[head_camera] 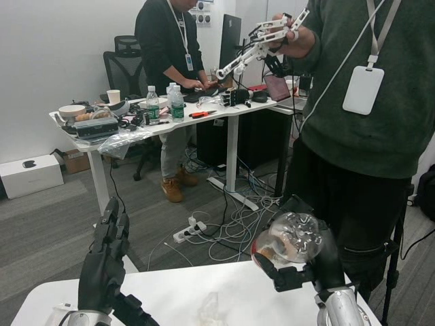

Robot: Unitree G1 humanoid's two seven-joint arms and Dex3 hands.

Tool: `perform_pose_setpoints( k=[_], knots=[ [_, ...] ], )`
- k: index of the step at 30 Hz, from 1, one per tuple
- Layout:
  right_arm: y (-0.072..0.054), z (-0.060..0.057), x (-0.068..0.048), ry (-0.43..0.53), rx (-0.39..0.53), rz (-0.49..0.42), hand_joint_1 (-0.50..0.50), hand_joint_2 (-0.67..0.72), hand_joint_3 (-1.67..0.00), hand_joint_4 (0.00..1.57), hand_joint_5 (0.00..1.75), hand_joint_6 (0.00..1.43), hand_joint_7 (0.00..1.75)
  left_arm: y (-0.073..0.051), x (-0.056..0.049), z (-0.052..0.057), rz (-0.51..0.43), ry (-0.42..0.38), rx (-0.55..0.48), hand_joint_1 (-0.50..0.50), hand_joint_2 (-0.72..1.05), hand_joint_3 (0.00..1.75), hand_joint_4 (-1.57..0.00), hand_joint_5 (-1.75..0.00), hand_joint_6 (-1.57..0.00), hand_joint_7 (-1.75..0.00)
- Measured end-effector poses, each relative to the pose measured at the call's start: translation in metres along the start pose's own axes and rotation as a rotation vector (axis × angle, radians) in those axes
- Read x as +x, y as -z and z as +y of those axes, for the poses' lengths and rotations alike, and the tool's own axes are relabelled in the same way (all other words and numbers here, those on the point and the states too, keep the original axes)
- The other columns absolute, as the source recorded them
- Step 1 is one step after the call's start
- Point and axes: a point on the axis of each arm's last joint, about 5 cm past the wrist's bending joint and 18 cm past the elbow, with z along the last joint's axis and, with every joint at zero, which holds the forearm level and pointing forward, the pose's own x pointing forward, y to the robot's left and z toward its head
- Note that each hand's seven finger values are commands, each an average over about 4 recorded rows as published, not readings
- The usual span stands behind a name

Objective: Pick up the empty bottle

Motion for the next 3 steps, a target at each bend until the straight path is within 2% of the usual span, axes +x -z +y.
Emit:
perform_pose_setpoints(
  k=[3],
  knots=[
    [0.0004, 0.0016, -0.0008, -0.007, 0.003, 0.004, -0.24, -0.54, -1.51, 1.43, 1.65, 1.14, 1.68, -0.0001, 0.0000, 0.0001, -0.001, 0.000, 0.000, -0.50, -0.55, 0.00, 0.00, 0.00, 0.00, 0.00]
  ],
)
